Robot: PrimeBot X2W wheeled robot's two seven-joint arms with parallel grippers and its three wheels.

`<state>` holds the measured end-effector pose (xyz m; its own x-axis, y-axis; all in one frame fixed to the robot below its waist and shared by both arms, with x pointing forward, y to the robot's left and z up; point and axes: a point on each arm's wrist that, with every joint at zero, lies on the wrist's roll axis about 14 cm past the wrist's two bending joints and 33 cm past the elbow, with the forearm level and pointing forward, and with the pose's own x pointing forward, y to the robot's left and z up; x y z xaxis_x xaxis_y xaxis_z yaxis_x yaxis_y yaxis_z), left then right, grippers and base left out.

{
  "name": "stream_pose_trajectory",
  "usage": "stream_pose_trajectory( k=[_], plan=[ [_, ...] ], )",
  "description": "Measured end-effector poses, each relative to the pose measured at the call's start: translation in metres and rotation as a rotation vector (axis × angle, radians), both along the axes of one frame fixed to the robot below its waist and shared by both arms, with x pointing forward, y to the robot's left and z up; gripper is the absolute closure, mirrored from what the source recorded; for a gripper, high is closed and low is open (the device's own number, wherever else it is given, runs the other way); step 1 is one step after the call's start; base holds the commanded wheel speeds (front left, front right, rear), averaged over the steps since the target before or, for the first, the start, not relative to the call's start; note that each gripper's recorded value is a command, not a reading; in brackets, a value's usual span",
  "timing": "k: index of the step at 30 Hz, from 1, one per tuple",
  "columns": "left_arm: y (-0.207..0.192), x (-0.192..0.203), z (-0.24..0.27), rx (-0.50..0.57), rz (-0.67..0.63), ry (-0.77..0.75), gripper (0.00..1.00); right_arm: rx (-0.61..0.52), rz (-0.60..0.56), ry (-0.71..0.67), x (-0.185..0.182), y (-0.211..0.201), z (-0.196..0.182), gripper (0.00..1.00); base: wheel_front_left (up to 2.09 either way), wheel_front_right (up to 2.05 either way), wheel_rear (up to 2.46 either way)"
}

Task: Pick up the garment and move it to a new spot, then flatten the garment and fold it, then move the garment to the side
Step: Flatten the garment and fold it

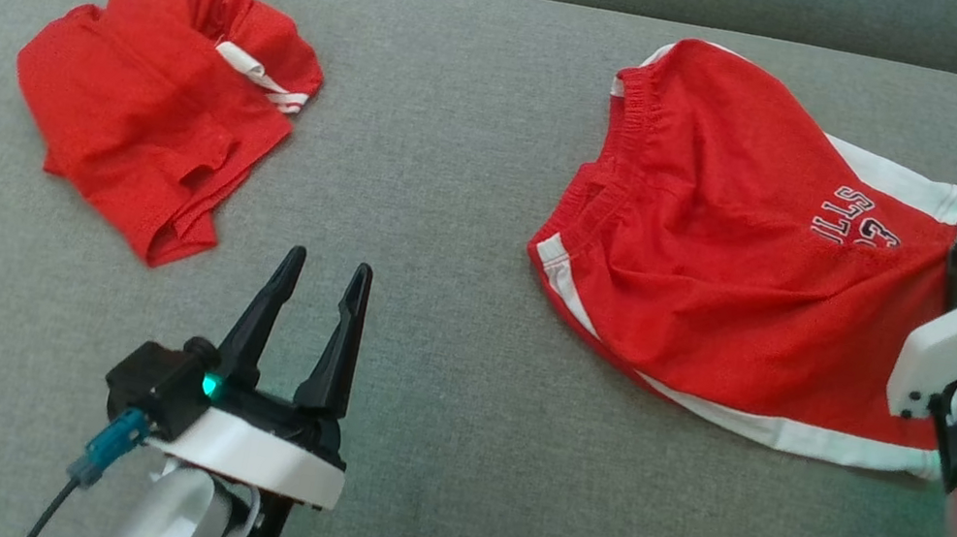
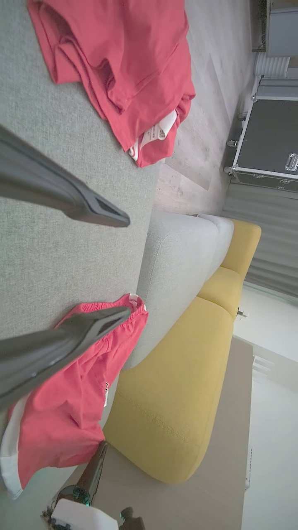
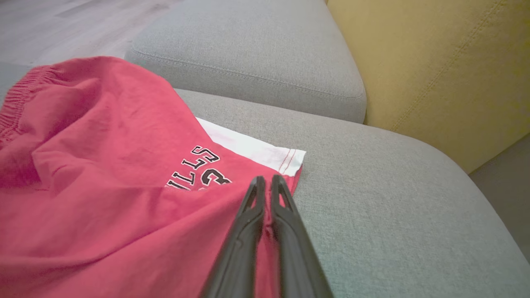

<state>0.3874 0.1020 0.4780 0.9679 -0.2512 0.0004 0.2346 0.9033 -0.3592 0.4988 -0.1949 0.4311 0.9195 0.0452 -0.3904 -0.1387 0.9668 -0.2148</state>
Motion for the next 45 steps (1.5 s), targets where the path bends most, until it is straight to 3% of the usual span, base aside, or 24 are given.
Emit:
stream_pose_trajectory(
  k=[2,3,12,19,25,31,40,45],
  plan=[
    [0.002,0.001,0.001,0.001,0.004,-0.004,0.00,-0.010,-0.001,0.012,0.003,-0.001,-0.001,0.95,0.00,0.00,0.00],
    [0.002,0.001,0.002,0.001,0.005,-0.005,0.00,-0.015,0.001,0.004,0.005,-0.002,0.000,0.00,0.00,0.00,0.00],
    [-0.003,0.009,0.017,-0.009,-0.007,-0.053,0.00,0.168,-0.026,-0.238,0.001,0.016,0.039,0.00,0.00,0.00,0.00],
    [-0.021,0.015,0.033,-0.012,-0.057,-0.106,0.00,0.284,-0.071,-0.400,-0.037,0.003,0.073,0.00,0.00,0.00,0.00],
    [-0.034,0.013,0.037,-0.017,-0.093,-0.118,0.00,0.396,-0.100,-0.406,-0.082,0.003,0.065,0.00,0.00,0.00,0.00],
    [-0.042,0.008,0.039,-0.013,-0.115,-0.122,0.00,0.401,-0.103,-0.338,-0.119,0.009,0.039,0.00,0.00,0.00,0.00],
    [-0.037,0.008,0.030,0.009,-0.104,-0.100,0.00,0.398,-0.102,-0.371,-0.118,0.008,0.048,0.00,0.00,0.00,0.00],
    [-0.062,0.006,0.002,0.101,-0.209,-0.046,0.00,0.393,-0.109,-0.356,-0.114,0.006,0.043,0.00,0.00,0.00,0.00]
  ],
)
